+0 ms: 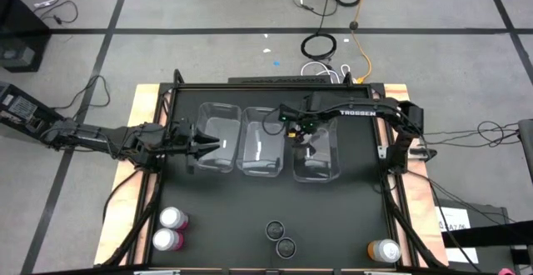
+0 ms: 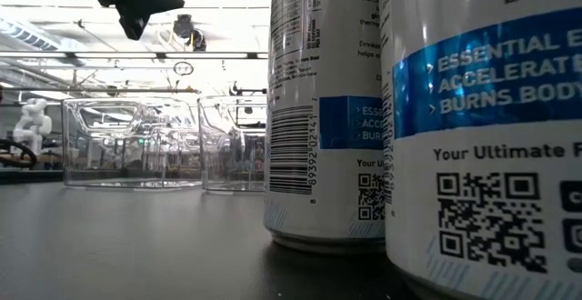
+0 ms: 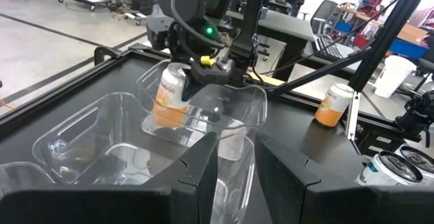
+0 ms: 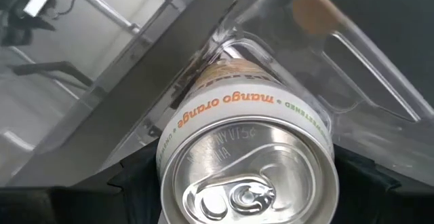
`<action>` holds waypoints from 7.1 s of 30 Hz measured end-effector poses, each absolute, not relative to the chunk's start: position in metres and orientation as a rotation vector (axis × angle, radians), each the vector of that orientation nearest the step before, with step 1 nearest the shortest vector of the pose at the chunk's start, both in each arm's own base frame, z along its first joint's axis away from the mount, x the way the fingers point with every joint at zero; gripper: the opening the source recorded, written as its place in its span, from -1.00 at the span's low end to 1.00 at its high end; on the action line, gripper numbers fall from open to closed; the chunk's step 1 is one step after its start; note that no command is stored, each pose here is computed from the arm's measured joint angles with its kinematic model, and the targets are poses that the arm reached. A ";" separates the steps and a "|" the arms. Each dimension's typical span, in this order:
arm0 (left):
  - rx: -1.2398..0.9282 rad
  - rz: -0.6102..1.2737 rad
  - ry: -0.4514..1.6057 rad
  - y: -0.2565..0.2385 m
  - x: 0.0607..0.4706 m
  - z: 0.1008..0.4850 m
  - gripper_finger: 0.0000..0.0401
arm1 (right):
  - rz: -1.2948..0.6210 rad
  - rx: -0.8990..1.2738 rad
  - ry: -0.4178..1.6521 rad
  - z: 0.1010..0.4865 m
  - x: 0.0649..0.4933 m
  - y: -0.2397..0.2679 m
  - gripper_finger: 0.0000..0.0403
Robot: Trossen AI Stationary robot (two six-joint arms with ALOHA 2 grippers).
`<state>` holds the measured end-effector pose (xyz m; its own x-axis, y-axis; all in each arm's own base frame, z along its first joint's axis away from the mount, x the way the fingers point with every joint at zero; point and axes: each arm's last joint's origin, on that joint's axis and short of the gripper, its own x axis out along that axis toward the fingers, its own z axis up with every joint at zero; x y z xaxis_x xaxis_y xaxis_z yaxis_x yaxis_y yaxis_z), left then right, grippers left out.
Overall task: Sort soda cans
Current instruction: Put the top yellow-white soda can into the right transparent bin, then put the yellow-white soda can into the right transparent bin
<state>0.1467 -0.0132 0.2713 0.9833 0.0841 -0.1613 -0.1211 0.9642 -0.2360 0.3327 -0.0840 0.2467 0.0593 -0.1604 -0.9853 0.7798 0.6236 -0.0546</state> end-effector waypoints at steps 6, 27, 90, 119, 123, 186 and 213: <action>-0.250 0.104 0.151 -0.013 0.147 0.271 -0.46 | -0.804 0.579 1.323 0.247 0.332 -0.085 0.62; -0.251 0.104 0.151 -0.013 0.147 0.271 -0.46 | -0.809 0.548 1.326 0.247 0.332 -0.086 0.65; -0.252 0.105 0.151 -0.013 0.147 0.271 -0.46 | -0.800 0.507 1.316 0.248 0.332 -0.087 0.83; -0.252 0.104 0.150 -0.013 0.147 0.271 -0.46 | -0.773 0.524 1.201 0.283 0.316 -0.081 0.84; -0.252 0.104 0.151 -0.013 0.147 0.271 -0.46 | -0.772 0.543 1.139 0.300 0.305 -0.079 0.84; -0.254 0.104 0.150 -0.013 0.147 0.271 -0.46 | -0.677 0.893 1.303 0.342 0.113 0.199 0.84; -0.253 0.104 0.150 -0.013 0.147 0.271 -0.46 | -0.441 0.573 1.591 0.305 0.101 0.255 0.98</action>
<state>0.1467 -0.0132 0.2713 0.9834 0.0837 -0.1609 -0.1214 0.9629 -0.2411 0.1010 0.2551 0.3054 -0.0499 0.1022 -0.9935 0.5994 0.7988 0.0521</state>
